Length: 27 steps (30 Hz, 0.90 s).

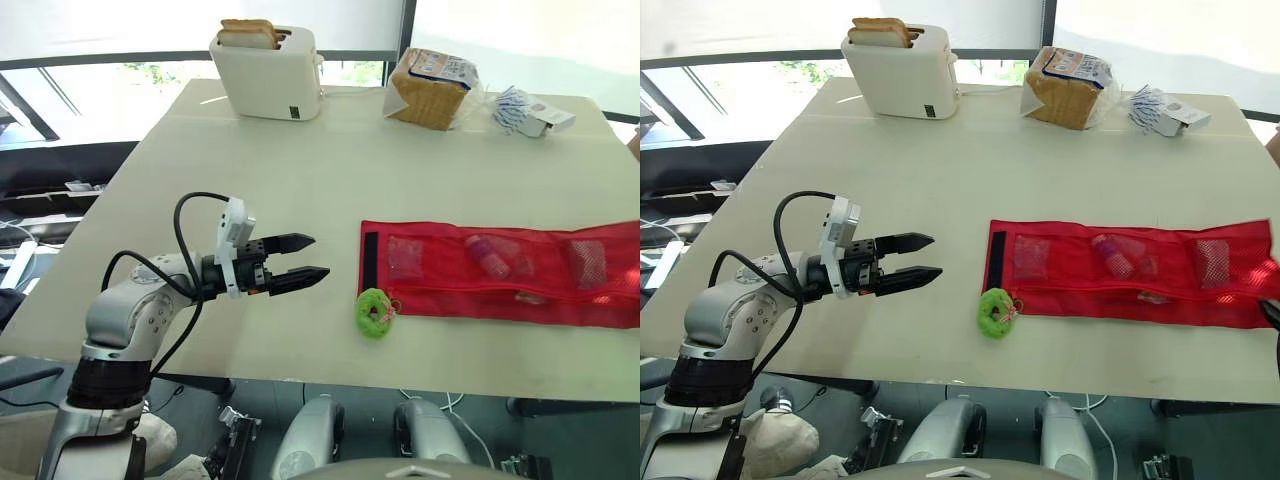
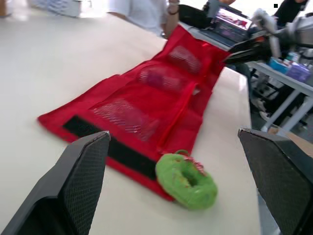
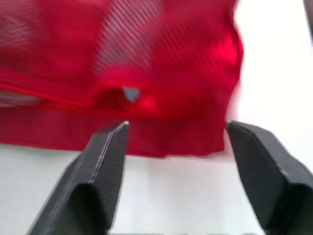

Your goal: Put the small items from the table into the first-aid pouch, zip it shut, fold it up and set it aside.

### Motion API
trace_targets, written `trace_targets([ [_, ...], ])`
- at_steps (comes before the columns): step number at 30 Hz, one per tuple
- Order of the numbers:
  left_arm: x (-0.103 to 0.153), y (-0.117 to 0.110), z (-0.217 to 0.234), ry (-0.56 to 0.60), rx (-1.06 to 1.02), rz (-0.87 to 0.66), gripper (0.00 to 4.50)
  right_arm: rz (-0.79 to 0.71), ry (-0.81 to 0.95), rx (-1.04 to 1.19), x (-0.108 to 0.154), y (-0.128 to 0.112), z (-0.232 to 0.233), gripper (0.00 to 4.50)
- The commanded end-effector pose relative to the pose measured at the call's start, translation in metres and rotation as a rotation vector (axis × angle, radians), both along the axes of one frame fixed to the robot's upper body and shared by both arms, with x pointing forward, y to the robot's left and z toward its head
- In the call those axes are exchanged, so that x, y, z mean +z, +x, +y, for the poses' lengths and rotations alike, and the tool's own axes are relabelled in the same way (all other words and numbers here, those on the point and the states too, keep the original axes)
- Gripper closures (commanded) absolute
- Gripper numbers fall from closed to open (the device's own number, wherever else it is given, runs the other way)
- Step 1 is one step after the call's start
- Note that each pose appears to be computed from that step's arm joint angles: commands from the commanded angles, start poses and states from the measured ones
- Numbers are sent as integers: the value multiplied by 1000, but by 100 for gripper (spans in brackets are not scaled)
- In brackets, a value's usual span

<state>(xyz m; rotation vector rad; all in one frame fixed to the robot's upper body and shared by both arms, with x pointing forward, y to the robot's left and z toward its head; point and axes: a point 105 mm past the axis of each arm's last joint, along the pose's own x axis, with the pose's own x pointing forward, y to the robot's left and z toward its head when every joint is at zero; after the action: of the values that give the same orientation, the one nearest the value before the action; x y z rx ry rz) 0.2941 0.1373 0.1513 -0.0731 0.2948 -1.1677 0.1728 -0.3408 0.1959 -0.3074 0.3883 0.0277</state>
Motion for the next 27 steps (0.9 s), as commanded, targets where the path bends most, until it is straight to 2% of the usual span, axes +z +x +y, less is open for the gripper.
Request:
trace_targets([
  [1, -15, 17, -9, 69, 78, 165, 0, -175, -57, 416, 43, -10, 69, 58],
  [5, -27, 33, -27, 95, 150, 309, 0, -224, -39, 644, 51, -9, 114, 58],
  [7, -29, 34, -41, 80, 145, 362, 0, -213, -40, 683, 48, -7, 123, 58],
  [10, -48, 38, -52, 152, 208, 456, 0, -203, -21, 719, 43, -8, 134, 58],
  [12, -51, 38, -57, 155, 226, 505, 0, -209, -19, 730, 44, -9, 137, 58],
  [19, -37, 31, -88, -11, 173, 713, 0, -210, -13, 741, 44, -12, 142, 58],
  [27, -30, 34, -93, -147, 170, 811, 0, -197, 6, 743, 38, -12, 148, 58],
])
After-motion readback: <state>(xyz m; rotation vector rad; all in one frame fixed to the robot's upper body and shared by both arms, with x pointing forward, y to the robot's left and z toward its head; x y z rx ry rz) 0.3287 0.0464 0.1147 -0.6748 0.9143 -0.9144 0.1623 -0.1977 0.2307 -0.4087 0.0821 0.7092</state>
